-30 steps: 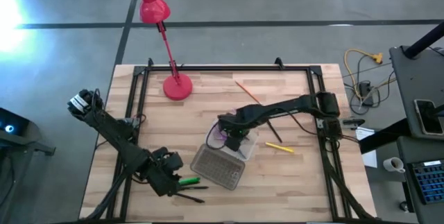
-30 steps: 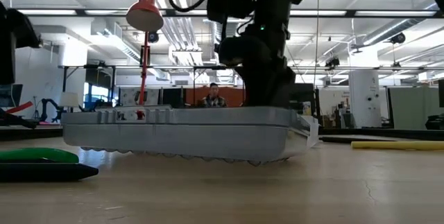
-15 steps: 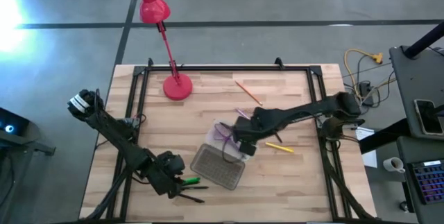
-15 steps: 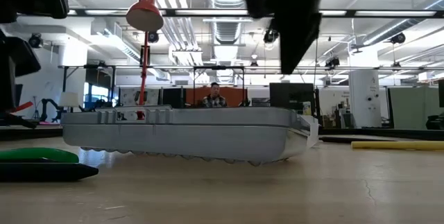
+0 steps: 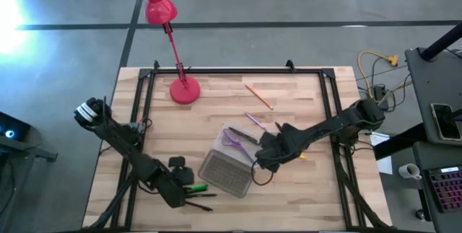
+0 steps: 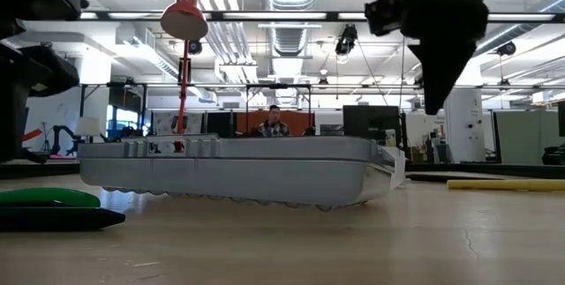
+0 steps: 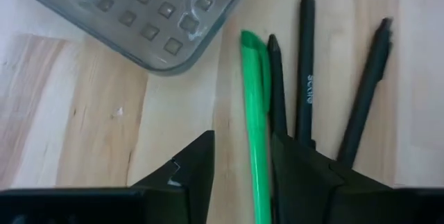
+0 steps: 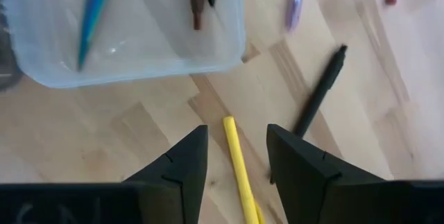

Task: Pick & place school supplies into a supply box
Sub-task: Put the green pen into the supply box

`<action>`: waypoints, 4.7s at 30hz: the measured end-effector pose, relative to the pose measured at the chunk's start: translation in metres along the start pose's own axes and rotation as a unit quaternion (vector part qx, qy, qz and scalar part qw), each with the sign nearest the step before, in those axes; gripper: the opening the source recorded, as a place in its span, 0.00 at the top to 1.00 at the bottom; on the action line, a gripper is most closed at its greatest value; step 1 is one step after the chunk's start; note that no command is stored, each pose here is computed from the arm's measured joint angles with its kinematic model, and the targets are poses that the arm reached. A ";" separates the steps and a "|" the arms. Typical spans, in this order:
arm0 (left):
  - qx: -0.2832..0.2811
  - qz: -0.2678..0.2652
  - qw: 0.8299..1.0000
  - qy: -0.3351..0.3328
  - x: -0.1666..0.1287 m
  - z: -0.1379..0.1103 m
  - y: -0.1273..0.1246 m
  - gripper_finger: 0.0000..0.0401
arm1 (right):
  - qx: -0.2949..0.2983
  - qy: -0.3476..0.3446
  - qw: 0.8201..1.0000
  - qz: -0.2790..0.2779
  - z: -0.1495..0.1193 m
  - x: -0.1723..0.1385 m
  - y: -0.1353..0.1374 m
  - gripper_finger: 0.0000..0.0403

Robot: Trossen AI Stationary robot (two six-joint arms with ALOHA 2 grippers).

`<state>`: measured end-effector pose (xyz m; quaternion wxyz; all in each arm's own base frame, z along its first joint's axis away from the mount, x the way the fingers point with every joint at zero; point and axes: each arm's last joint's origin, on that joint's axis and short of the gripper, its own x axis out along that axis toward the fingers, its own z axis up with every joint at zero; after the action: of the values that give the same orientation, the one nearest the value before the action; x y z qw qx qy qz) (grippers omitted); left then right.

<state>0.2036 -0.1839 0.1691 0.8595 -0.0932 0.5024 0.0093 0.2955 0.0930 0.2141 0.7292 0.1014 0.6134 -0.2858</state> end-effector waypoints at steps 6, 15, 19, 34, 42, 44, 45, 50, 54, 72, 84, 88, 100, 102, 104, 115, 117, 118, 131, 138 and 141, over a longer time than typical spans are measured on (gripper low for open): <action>-0.052 0.023 0.998 0.014 0.010 -0.002 -0.002 0.70 | 0.010 0.003 1.000 -0.004 -0.003 0.003 0.000 0.65; -0.069 0.020 0.997 0.011 0.012 -0.005 -0.002 0.70 | -0.001 -0.006 1.000 -0.004 -0.001 0.002 0.000 0.64; -0.070 0.017 0.997 0.010 0.015 -0.007 -0.001 0.70 | 0.001 -0.013 1.000 -0.011 0.000 0.003 -0.001 0.64; -0.069 0.002 0.998 0.003 0.024 -0.010 -0.007 0.70 | 0.004 -0.016 1.000 -0.026 0.001 0.007 -0.005 0.64; -0.068 0.012 0.998 0.005 0.035 -0.006 -0.018 0.70 | 0.002 -0.014 0.999 -0.029 0.000 0.009 -0.005 0.64; -0.069 0.013 0.998 0.005 0.035 -0.006 -0.018 0.71 | -0.001 -0.014 0.999 -0.029 0.000 0.009 -0.005 0.64; -0.069 0.014 0.998 0.006 0.035 -0.007 -0.017 0.73 | -0.004 -0.014 0.999 -0.030 -0.001 0.010 -0.005 0.64; -0.068 0.035 0.997 0.017 0.036 -0.011 -0.012 0.82 | -0.011 -0.012 0.999 -0.033 0.000 0.011 -0.007 0.64; -0.069 0.037 0.997 0.022 0.035 -0.011 -0.011 0.94 | -0.015 -0.011 0.999 -0.034 0.000 0.012 -0.007 0.64; -0.091 0.014 0.996 0.017 0.004 -0.003 -0.007 0.92 | -0.020 -0.015 0.999 -0.047 0.003 0.015 -0.012 0.64; -0.124 0.108 0.986 0.034 0.003 -0.013 0.009 0.87 | -0.019 -0.016 0.999 -0.048 0.003 0.016 -0.012 0.64; -0.132 0.088 0.987 0.023 0.005 -0.010 0.006 0.75 | -0.019 -0.015 0.999 -0.048 0.003 0.016 -0.012 0.64; -0.090 0.078 0.992 0.042 0.011 -0.018 0.011 0.63 | -0.007 -0.015 0.999 -0.048 0.003 0.016 -0.012 0.64; -0.091 0.074 0.992 0.050 0.013 -0.021 0.013 0.64 | -0.007 -0.015 0.999 -0.048 0.003 0.016 -0.012 0.64; -0.088 0.068 0.992 0.055 0.015 -0.023 0.014 0.67 | -0.007 -0.015 0.999 -0.048 0.003 0.016 -0.012 0.64; -0.084 0.056 0.993 0.064 0.019 -0.030 0.019 0.96 | -0.009 -0.010 0.999 -0.049 0.002 0.016 -0.013 0.65; -0.086 0.053 0.992 0.069 0.018 -0.028 0.017 0.97 | -0.015 -0.004 0.998 -0.053 -0.001 0.013 -0.013 0.67; -0.082 0.047 0.993 0.074 0.017 -0.027 0.015 0.97 | -0.018 -0.003 0.998 -0.055 -0.003 0.011 -0.014 0.67; -0.017 0.045 0.990 0.134 -0.052 0.015 -0.013 0.97 | 0.032 -0.064 0.994 -0.079 -0.022 -0.020 -0.029 0.75; 0.100 0.099 0.987 0.073 -0.061 0.071 0.015 0.98 | 0.072 -0.132 0.984 -0.092 -0.027 -0.036 -0.037 0.77; 0.132 0.112 0.983 0.055 -0.048 0.098 0.047 0.98 | 0.071 -0.131 0.984 -0.094 -0.029 -0.038 -0.040 0.78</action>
<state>0.2590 -0.1176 0.2502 0.8290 0.0772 0.5528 0.0341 0.2465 0.0856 0.2521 0.7640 0.0563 0.4978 -0.4066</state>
